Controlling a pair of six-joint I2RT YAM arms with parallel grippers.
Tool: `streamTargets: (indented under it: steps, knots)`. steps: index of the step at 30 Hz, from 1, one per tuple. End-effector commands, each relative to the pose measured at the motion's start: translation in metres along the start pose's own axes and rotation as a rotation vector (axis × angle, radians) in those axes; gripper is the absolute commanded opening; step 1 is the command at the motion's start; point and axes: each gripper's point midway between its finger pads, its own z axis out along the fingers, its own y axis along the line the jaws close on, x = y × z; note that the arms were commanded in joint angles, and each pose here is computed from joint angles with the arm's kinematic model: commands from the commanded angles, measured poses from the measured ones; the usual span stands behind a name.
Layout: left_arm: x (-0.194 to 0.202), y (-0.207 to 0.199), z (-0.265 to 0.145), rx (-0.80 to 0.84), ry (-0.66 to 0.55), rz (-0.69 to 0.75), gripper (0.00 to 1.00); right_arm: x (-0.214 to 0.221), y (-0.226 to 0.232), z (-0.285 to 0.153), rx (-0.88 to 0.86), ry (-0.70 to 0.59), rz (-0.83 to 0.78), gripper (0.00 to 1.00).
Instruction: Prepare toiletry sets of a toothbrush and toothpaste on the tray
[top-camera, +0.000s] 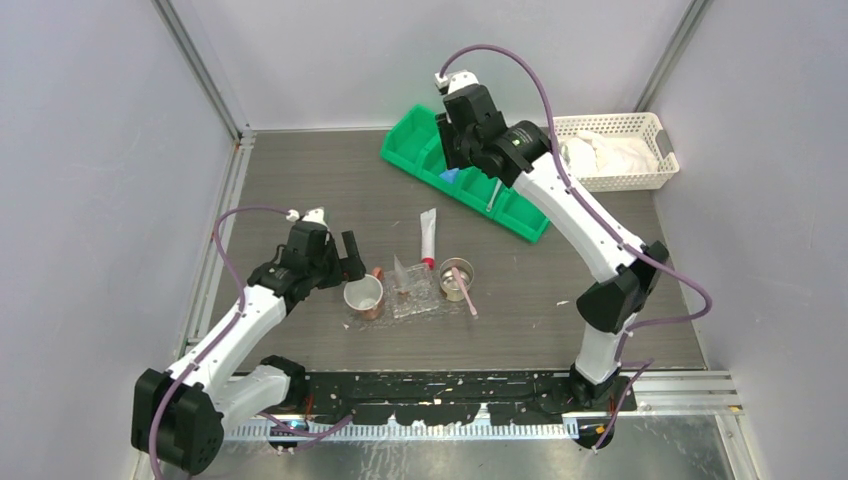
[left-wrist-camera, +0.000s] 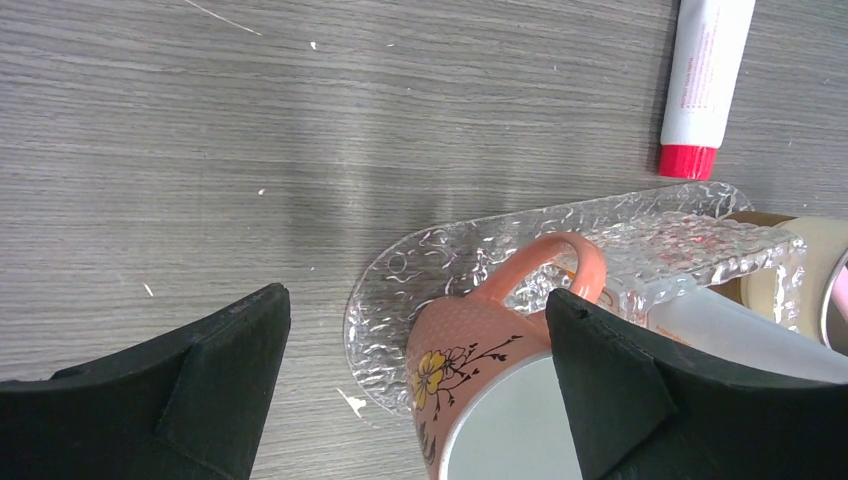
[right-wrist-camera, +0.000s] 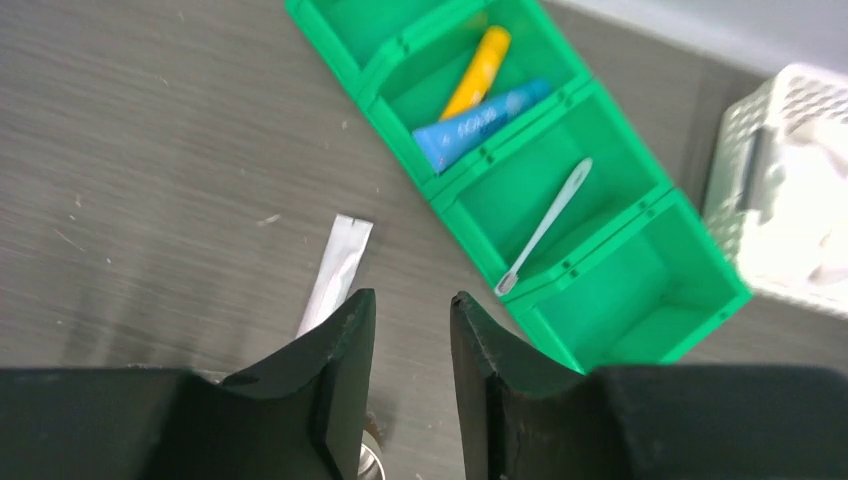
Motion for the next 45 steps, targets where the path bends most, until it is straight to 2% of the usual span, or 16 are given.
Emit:
streamTargets:
  steps: [1, 9, 14, 22, 32, 45]
  knots:
    - [0.0, -0.001, -0.002, 0.014, -0.007, -0.012, 1.0, 0.059, 0.004, 0.051, -0.062, 0.211, 0.092, 0.4]
    - [0.001, -0.002, 0.003, 0.015, 0.001, -0.012, 1.0, 0.116, 0.019, 0.123, -0.214, 0.433, 0.277, 0.42]
    - [0.001, -0.002, 0.004, 0.014, 0.003, -0.01, 1.0, 0.136, 0.02, 0.145, -0.318, 0.45, 0.407, 0.42]
    - [0.003, -0.004, 0.009, 0.018, 0.013, -0.016, 1.0, 0.159, 0.039, 0.155, -0.448, 0.523, 0.442, 0.44]
    - [0.003, -0.003, 0.01, 0.014, 0.014, -0.015, 1.0, 0.188, 0.046, 0.175, -0.472, 0.579, 0.478, 0.47]
    - [0.003, -0.004, 0.014, 0.015, 0.021, -0.013, 1.0, 0.206, 0.043, 0.195, -0.471, 0.574, 0.519, 0.5]
